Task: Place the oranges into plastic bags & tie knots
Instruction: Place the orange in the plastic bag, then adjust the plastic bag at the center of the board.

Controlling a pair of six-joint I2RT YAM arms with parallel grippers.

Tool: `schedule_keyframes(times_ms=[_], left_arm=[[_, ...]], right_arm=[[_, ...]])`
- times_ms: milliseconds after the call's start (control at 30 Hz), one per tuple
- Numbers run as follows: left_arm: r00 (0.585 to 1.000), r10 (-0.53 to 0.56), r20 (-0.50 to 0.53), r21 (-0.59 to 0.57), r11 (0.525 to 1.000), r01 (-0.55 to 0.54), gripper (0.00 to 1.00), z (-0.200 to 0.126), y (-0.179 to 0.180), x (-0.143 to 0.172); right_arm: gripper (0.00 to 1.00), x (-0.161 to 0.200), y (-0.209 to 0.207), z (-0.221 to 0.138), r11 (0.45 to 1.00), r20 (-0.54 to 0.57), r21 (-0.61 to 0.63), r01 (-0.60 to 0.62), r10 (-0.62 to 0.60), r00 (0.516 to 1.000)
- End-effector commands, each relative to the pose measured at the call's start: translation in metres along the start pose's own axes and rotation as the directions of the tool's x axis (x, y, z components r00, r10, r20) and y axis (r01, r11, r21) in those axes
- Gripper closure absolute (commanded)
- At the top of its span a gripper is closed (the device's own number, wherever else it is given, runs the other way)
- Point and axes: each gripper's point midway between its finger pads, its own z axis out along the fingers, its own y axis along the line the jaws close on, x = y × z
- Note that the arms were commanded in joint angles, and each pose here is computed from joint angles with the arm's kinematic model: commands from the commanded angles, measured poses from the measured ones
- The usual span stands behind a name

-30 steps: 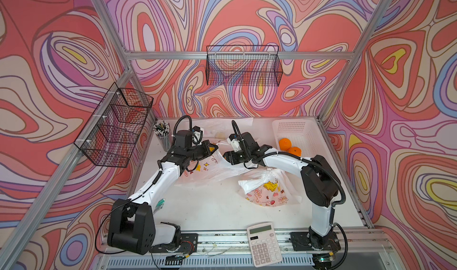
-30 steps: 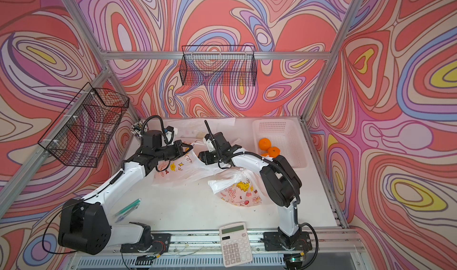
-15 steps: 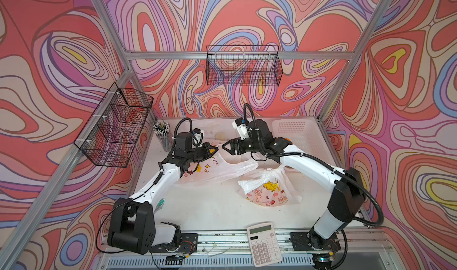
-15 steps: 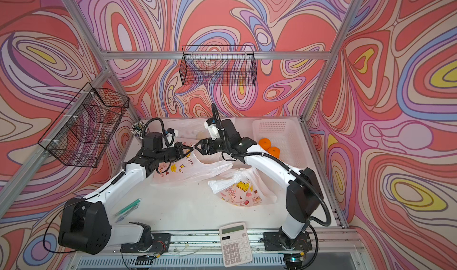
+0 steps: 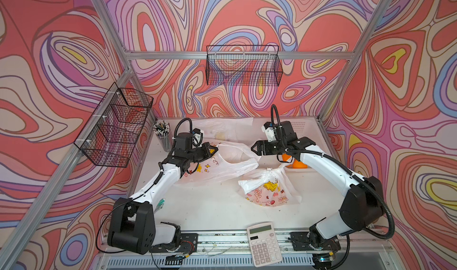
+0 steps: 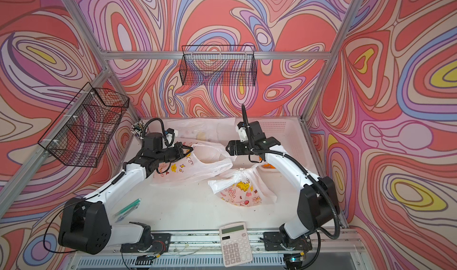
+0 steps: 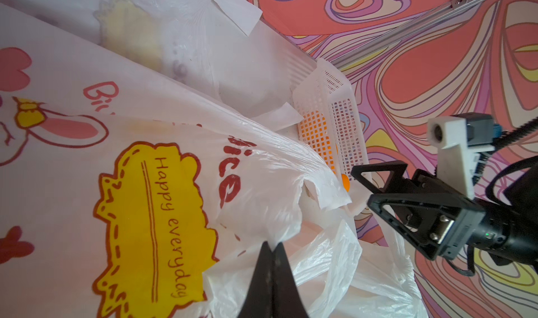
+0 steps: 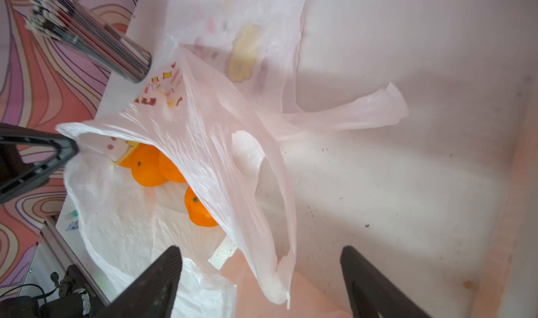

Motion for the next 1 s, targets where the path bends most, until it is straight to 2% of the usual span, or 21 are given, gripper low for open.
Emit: schedule_keyframes(times_ms=[0, 133, 233, 367, 400, 533, 700, 767, 833, 967], left_arm=[[1.000, 0.007, 0.009, 0.010, 1.000, -0.007, 1.00, 0.001, 0.002, -0.001], [1.000, 0.010, 0.015, 0.010, 1.000, -0.010, 1.00, -0.001, 0.000, -0.002], [1.000, 0.013, 0.015, 0.006, 1.000, -0.013, 1.00, -0.002, 0.001, -0.002], [0.999, 0.022, 0.025, 0.010, 1.000, -0.023, 1.00, -0.004, -0.003, -0.005], [0.999, 0.023, 0.029, 0.012, 1.000, -0.023, 1.00, -0.005, -0.004, -0.006], [0.998, 0.043, 0.049, 0.030, 0.999, -0.044, 1.00, -0.011, -0.013, -0.016], [0.994, 0.082, 0.079, 0.053, 0.995, -0.086, 1.00, -0.018, -0.027, -0.032], [0.990, 0.113, 0.090, 0.082, 0.989, -0.120, 0.87, -0.021, -0.039, -0.039], [0.983, 0.155, 0.101, 0.118, 0.979, -0.167, 0.68, -0.027, -0.056, -0.047], [0.952, 0.271, 0.139, 0.158, 0.943, -0.292, 0.50, -0.045, -0.090, -0.057]], right_arm=[[0.15, 0.013, 0.002, 0.011, 0.999, -0.054, -0.037, 0.001, -0.003, 0.999], [0.29, 0.021, 0.002, 0.027, 0.997, -0.095, -0.070, -0.038, 0.031, 0.995], [0.51, 0.021, 0.007, 0.031, 0.993, -0.106, -0.102, -0.052, 0.041, 0.993], [0.95, 0.004, 0.014, 0.021, 0.991, -0.058, -0.124, -0.048, 0.041, 0.997], [1.00, -0.003, 0.019, 0.016, 0.990, -0.038, -0.138, -0.041, 0.036, 0.999], [1.00, -0.035, 0.047, -0.013, 0.973, 0.066, -0.232, -0.003, 0.019, 0.998], [1.00, -0.077, 0.093, -0.057, 0.917, 0.204, -0.393, 0.072, 0.011, 0.979], [1.00, -0.093, 0.108, -0.072, 0.890, 0.246, -0.445, 0.097, 0.017, 0.969], [1.00, -0.112, 0.119, -0.083, 0.871, 0.288, -0.477, 0.118, 0.028, 0.957], [1.00, -0.141, 0.120, -0.088, 0.891, 0.334, -0.435, 0.128, 0.028, 0.942]])
